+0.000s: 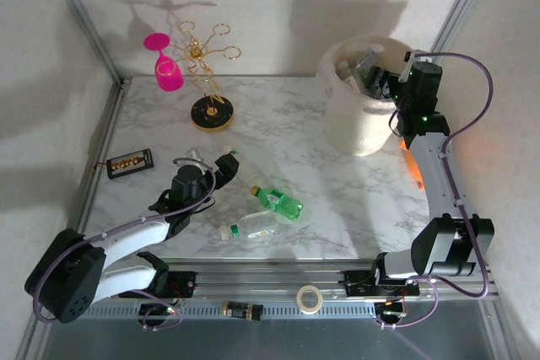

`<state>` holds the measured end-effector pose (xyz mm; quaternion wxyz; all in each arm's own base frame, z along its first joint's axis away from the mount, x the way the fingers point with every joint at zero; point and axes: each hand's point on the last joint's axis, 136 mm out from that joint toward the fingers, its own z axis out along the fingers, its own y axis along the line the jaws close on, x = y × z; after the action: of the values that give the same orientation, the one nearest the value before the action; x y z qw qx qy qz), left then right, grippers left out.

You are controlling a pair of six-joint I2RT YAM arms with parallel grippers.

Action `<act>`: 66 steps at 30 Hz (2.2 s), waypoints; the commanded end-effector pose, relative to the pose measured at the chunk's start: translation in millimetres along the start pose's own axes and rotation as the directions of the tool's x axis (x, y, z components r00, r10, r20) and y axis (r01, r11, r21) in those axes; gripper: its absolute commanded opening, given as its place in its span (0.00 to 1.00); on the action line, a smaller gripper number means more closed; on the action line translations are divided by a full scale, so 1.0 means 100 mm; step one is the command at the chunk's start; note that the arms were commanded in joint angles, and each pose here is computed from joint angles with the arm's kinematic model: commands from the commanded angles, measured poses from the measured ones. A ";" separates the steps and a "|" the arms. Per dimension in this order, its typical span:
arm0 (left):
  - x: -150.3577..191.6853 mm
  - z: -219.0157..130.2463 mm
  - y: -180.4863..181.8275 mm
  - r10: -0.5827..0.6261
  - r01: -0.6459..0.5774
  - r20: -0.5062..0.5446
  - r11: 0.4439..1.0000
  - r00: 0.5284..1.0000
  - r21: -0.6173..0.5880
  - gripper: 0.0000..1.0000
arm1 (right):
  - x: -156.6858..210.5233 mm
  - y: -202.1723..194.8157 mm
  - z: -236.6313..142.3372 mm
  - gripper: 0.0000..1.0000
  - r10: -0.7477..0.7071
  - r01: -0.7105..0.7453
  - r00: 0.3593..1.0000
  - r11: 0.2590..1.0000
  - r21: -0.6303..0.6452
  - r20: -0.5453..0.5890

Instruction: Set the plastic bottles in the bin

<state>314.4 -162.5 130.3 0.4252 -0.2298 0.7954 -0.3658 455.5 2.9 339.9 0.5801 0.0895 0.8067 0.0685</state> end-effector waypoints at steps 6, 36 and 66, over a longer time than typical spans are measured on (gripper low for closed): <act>-0.04 0.03 -0.26 0.005 -0.005 0.006 0.998 1.000 0.056 1.00 | -0.39 -0.03 -0.32 0.99 0.001 -0.005 0.991 1.000 0.030 0.134; 0.34 0.08 0.03 0.047 -0.052 -0.028 0.972 0.999 -0.228 1.00 | 1.38 2.03 -1.15 0.99 -0.044 -0.037 0.993 0.779 -0.626 -0.113; 0.82 0.75 0.43 0.195 -0.288 -0.226 0.798 0.954 -0.529 0.98 | 1.82 1.67 -0.92 0.99 -0.051 -0.028 0.986 0.883 -0.468 -0.156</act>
<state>331.6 -230.4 32.5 0.3109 -0.2122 0.9187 -0.1198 324.1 210.4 231.4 0.5024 -0.0702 0.8175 0.2728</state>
